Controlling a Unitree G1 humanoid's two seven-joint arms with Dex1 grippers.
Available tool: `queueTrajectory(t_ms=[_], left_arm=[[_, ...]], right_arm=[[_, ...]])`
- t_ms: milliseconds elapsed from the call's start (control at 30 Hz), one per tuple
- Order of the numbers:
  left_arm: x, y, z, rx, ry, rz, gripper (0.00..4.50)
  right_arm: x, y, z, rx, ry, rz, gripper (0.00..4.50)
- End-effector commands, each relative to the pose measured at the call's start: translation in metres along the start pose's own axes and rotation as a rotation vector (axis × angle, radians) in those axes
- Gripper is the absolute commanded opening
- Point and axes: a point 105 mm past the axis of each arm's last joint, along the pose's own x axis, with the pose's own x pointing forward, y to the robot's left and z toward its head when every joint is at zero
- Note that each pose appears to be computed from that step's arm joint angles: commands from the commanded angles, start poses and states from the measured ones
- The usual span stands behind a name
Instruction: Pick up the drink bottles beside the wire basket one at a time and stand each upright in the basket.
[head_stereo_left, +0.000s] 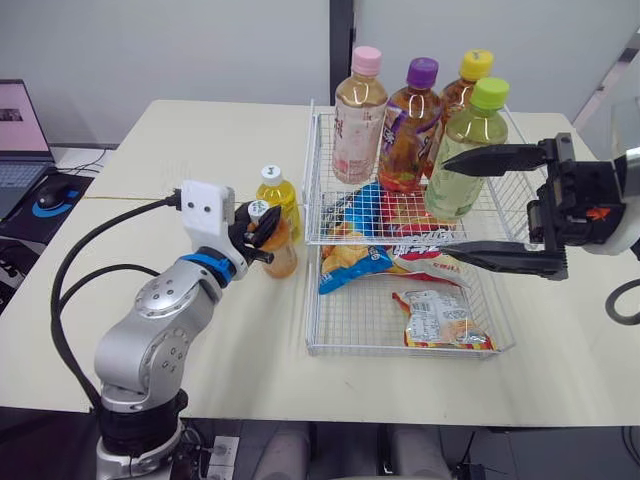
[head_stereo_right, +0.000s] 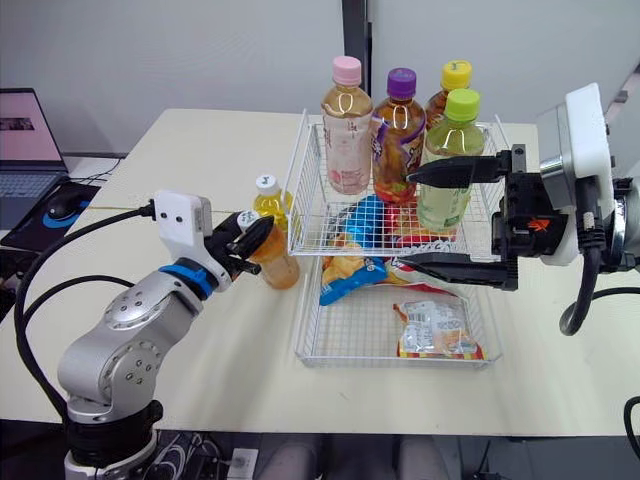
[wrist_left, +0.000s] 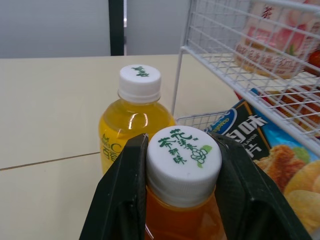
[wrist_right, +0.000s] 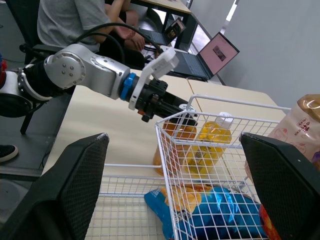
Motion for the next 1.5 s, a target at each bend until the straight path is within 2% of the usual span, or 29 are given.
queueTrajectory(t_ms=[33,133,233,333,467,667,800,933,1067,1133,1233,1500], left_arm=[[-0.022,0.002,0.045,0.068,-0.130,-0.055,1.41],[-0.033,0.009,0.064,0.061,-0.131,-0.124,1.41],[-0.043,0.025,0.106,0.093,-0.120,-0.211,1.41],[-0.050,0.025,0.152,0.084,-0.123,-0.331,1.41],[-0.054,0.028,0.189,0.083,-0.110,-0.406,1.41],[-0.042,0.006,0.240,0.142,-0.135,-0.580,1.41],[-0.031,-0.017,0.263,0.184,-0.168,-0.685,1.41],[-0.011,-0.042,0.267,0.144,-0.155,-0.794,1.41],[0.018,-0.063,0.250,0.193,-0.113,-0.848,1.41],[0.029,-0.079,0.243,0.160,-0.105,-0.895,1.41],[0.044,-0.098,0.222,0.171,-0.084,-0.940,1.41],[0.081,-0.117,0.177,0.138,-0.041,-0.953,1.41]], right_arm=[[-0.009,0.000,0.011,-0.009,-0.004,-0.008,4.50],[-0.012,-0.002,0.012,0.000,0.001,-0.014,4.50],[-0.017,-0.006,0.012,0.000,0.024,-0.030,4.50],[-0.020,-0.010,0.011,-0.004,0.044,-0.042,4.50],[-0.022,-0.008,0.014,0.001,0.042,-0.035,4.50],[-0.029,-0.009,0.016,-0.003,0.043,-0.081,4.50],[-0.030,-0.006,0.019,-0.009,0.041,-0.098,4.50],[-0.034,-0.007,0.018,-0.008,0.055,-0.134,4.50],[-0.038,-0.010,0.015,0.000,0.081,-0.169,4.50],[-0.041,-0.011,0.016,0.002,0.083,-0.180,4.50],[-0.042,-0.012,0.017,0.002,0.080,-0.193,4.50],[-0.044,-0.009,0.018,0.008,0.085,-0.206,4.50]])
